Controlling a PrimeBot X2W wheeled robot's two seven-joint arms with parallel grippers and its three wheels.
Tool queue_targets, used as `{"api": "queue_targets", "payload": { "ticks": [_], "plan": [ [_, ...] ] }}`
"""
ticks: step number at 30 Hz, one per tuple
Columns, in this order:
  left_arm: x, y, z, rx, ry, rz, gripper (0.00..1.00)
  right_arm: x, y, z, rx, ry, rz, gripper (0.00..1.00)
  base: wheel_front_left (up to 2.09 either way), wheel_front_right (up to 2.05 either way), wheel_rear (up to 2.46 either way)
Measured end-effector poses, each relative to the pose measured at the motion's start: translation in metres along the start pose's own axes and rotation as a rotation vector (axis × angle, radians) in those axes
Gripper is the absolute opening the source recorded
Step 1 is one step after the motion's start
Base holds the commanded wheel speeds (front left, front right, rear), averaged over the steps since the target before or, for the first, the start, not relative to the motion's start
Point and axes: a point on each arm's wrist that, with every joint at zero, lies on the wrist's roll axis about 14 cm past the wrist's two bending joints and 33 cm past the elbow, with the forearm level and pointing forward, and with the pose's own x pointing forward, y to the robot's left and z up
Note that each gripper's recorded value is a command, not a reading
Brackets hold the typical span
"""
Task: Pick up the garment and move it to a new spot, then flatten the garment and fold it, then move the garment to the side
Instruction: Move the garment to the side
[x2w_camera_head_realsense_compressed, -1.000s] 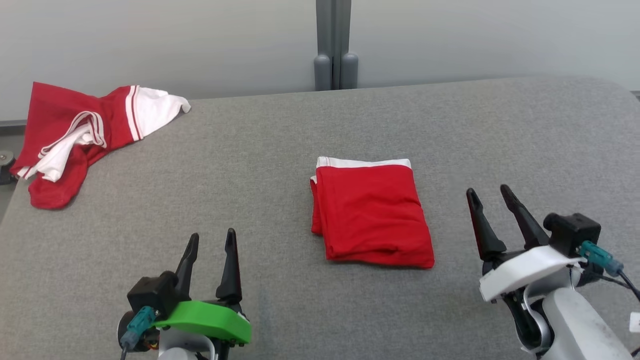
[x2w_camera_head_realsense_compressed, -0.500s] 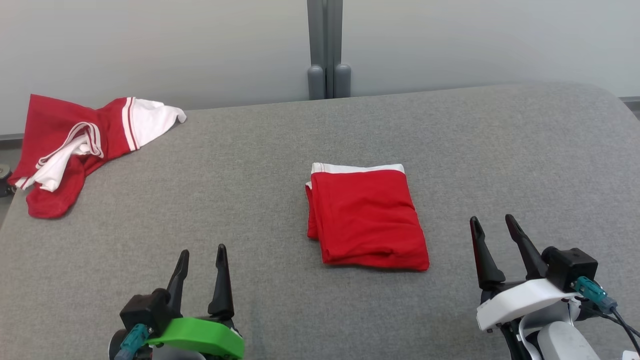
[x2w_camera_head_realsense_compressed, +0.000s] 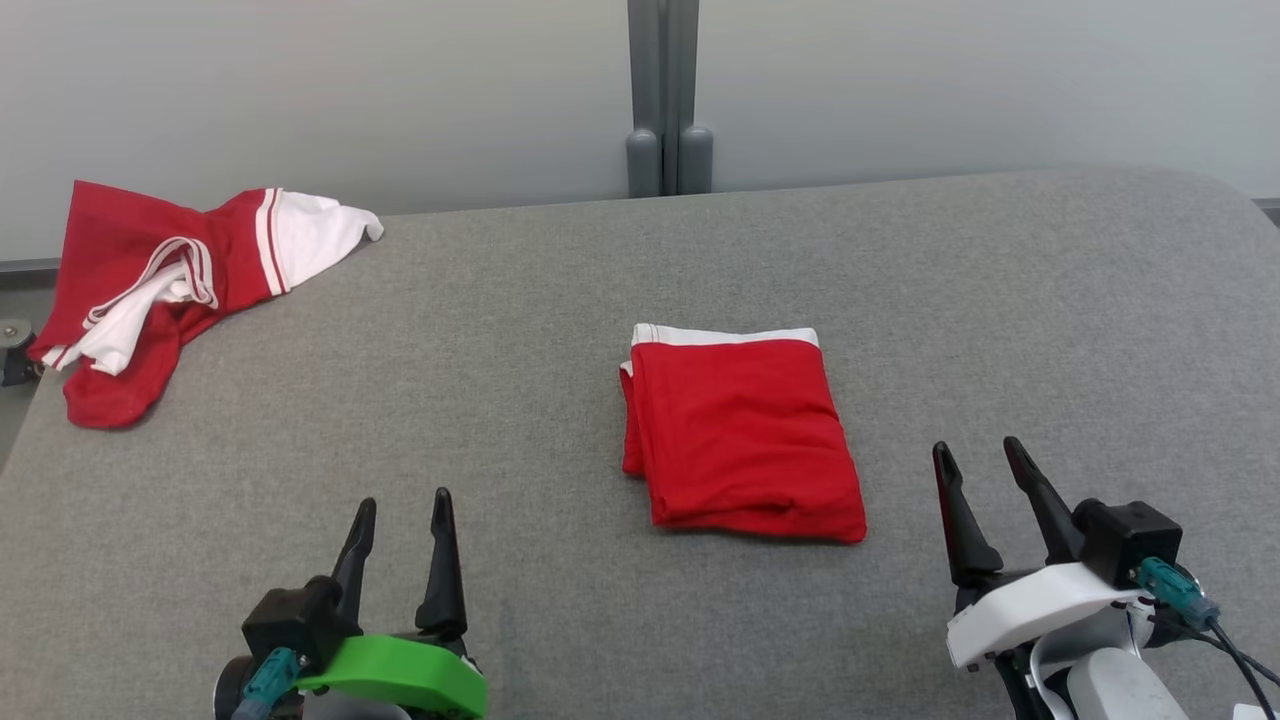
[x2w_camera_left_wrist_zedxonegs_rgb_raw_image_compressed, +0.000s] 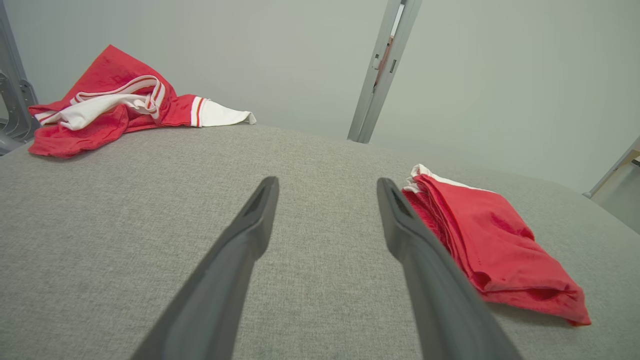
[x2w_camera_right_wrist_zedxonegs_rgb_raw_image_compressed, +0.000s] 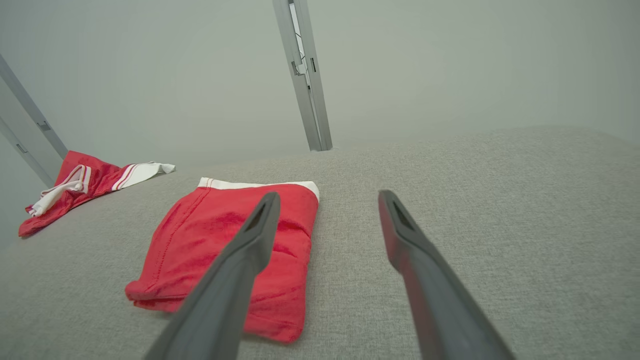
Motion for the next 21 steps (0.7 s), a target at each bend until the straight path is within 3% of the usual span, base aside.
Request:
{"api": "queue_targets", "payload": {
  "ticks": [7,13,21],
  "plan": [
    [0.001,0.000,-0.001,0.000,0.003,-0.001,1.00,0.004,-0.005,-0.011,-0.004,0.050,-0.015,1.00,0.00,0.00,0.00],
    [0.009,0.001,0.001,-0.001,-0.002,0.003,1.00,0.035,-0.014,-0.005,-0.004,0.095,-0.021,1.00,0.00,0.00,0.00],
    [0.014,0.013,0.006,-0.015,-0.018,0.045,1.00,0.078,0.000,-0.030,-0.016,0.332,0.071,1.00,0.00,0.00,0.00]
  ]
}}
